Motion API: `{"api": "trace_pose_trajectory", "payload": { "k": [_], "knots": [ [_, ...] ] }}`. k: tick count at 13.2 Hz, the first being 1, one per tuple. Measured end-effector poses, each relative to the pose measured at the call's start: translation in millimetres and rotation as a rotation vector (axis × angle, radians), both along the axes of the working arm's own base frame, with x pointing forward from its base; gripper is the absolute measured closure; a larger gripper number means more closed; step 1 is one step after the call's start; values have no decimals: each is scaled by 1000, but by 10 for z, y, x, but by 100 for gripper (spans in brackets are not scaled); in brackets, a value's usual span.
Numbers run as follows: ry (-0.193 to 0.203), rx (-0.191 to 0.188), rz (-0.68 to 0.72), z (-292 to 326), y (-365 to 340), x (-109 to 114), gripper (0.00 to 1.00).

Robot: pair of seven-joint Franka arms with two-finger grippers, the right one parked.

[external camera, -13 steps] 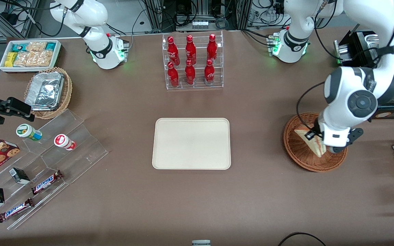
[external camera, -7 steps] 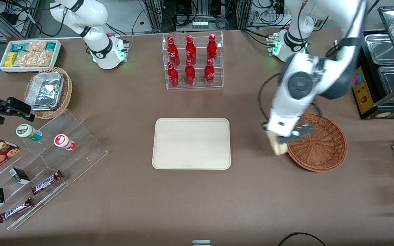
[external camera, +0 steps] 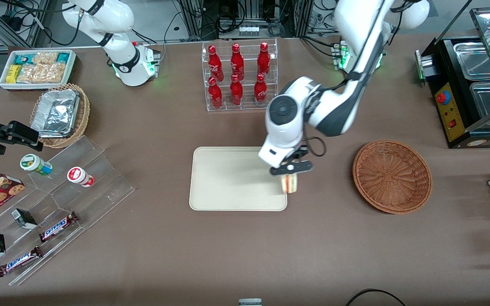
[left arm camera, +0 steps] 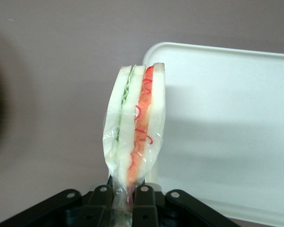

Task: Place sandwich from basket to tray
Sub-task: 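Lift the sandwich and carry it with the left gripper over the tray, then lower the sandwich onto the tray and open the left gripper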

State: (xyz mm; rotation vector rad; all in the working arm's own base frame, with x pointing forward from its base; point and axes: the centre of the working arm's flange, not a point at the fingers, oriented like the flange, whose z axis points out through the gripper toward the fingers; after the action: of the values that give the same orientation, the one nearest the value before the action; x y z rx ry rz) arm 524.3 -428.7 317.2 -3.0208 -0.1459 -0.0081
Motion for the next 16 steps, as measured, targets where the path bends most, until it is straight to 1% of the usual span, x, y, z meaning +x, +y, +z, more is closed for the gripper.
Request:
{"api": "trace_pose_trajectory", "payload": {
  "k": [2,4,7,11,14,15,16],
  "knots": [
    [-24,-23,-31,-198,-207,-47,85],
    [-28,-27,-48,-337,-316,-100,85],
    [-52,-50,-60,-451,-385,-97,83],
    [-41,-42,-72,-649,-439,-152,83],
    [-36,-36,-73,-746,-435,-155,81],
    [-36,-35,-74,-766,-434,-154,73],
    [-37,-35,-74,-776,-435,-152,63]
  ]
}}
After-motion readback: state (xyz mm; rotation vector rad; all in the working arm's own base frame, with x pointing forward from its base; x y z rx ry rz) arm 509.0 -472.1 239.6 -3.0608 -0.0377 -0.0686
